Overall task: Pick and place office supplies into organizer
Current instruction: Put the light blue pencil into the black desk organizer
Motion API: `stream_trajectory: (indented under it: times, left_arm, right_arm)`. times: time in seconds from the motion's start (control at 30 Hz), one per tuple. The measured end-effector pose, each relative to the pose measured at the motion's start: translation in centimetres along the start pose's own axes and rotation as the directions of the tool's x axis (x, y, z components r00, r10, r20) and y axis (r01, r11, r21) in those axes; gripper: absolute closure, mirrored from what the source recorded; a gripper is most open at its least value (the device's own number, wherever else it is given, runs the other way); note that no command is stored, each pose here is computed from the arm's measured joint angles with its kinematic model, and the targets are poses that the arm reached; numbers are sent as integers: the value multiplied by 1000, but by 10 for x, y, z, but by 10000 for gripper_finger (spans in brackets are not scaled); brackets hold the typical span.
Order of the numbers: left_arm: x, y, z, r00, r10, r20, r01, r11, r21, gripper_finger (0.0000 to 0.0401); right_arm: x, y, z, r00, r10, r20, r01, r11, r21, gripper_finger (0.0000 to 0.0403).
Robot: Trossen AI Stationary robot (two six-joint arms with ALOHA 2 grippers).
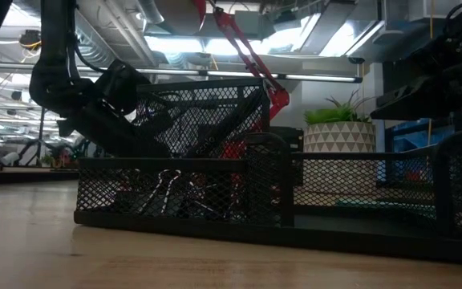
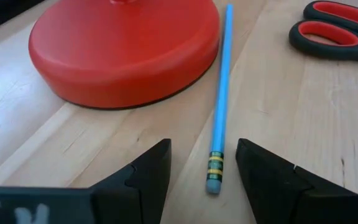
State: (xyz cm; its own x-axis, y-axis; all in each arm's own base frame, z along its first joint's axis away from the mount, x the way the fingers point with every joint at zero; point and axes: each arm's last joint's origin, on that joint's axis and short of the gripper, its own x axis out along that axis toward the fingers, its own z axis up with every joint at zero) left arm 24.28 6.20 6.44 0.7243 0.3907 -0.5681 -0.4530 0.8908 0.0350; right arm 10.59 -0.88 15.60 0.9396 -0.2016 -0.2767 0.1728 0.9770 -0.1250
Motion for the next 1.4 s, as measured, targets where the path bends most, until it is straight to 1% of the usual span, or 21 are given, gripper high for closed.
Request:
stream_trajectory:
  times: [0.13, 0.33, 0.57, 0.83, 1.03, 1.23, 1.4]
  left_arm:
    - [0, 0, 0, 1000, -4, -2, 4, 1000, 1, 238]
    - [0, -1, -1, 1000, -16, -4, 16, 1000, 9, 286]
    - [0, -2, -1, 999, -42, -6, 43, 996, 74, 335]
    - [0, -2, -1, 999, -46, -7, 46, 996, 79, 386]
    - [-1, -3, -1, 999, -44, -4, 44, 996, 82, 381]
    - [-3, -10, 2, 997, -52, 58, 46, 993, 108, 387]
    - [-8, -15, 6, 995, -76, 72, 67, 991, 119, 387]
  right_arm:
    - [0, 0, 0, 1000, 0, -1, 0, 1000, -3, 280]
    - [0, 0, -1, 1000, 0, -5, 0, 1000, -5, 280]
    - [0, 0, -1, 1000, 0, -6, 0, 1000, -6, 280]
    - [0, 0, -1, 1000, 1, -6, -1, 1000, -6, 280]
    - [0, 0, -1, 1000, 1, -6, -1, 1000, -6, 280]
    - [0, 0, -1, 1000, 1, -6, -1, 1000, -6, 280]
    - [0, 0, -1, 1000, 1, -6, -1, 1000, -6, 280]
